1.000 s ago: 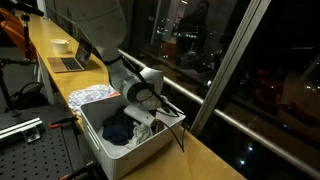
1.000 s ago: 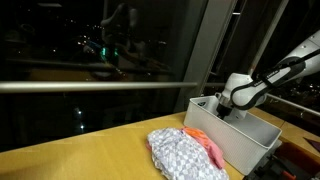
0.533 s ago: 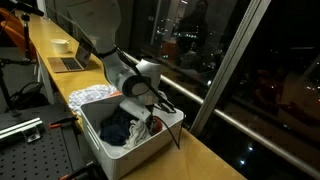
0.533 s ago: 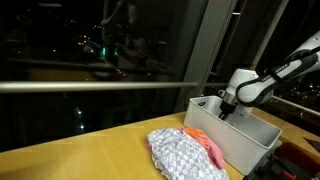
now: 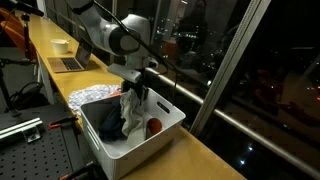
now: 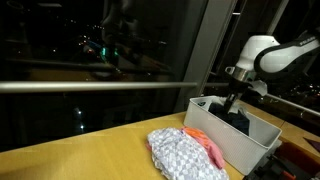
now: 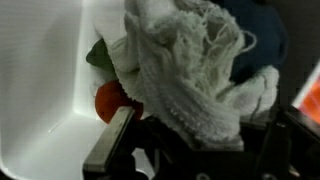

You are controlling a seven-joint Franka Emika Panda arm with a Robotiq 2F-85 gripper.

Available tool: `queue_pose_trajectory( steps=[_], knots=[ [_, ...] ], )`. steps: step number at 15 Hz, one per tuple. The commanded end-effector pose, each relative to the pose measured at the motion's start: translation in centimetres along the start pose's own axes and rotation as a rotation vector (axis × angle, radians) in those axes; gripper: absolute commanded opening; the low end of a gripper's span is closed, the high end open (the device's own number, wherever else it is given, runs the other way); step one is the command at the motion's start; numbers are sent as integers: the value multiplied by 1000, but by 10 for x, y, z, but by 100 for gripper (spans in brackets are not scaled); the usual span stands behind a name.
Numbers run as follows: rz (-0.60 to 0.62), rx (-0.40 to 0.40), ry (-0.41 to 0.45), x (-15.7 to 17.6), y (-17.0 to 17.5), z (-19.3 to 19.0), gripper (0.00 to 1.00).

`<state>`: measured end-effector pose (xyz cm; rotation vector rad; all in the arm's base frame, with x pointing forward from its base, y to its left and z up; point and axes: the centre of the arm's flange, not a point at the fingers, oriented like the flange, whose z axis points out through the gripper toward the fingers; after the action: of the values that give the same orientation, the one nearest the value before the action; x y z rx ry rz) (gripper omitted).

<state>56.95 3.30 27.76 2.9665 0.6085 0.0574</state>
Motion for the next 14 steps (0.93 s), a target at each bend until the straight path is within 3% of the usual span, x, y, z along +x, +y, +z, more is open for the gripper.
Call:
queue_pose_trajectory(
  steps=[1,8,14],
  knots=[
    [-27,-73,16,-2,-33,-94,2],
    [-161,-257,71,27,-127,-253,2],
    [-335,-277,112,72,-259,-340,2]
  ],
)
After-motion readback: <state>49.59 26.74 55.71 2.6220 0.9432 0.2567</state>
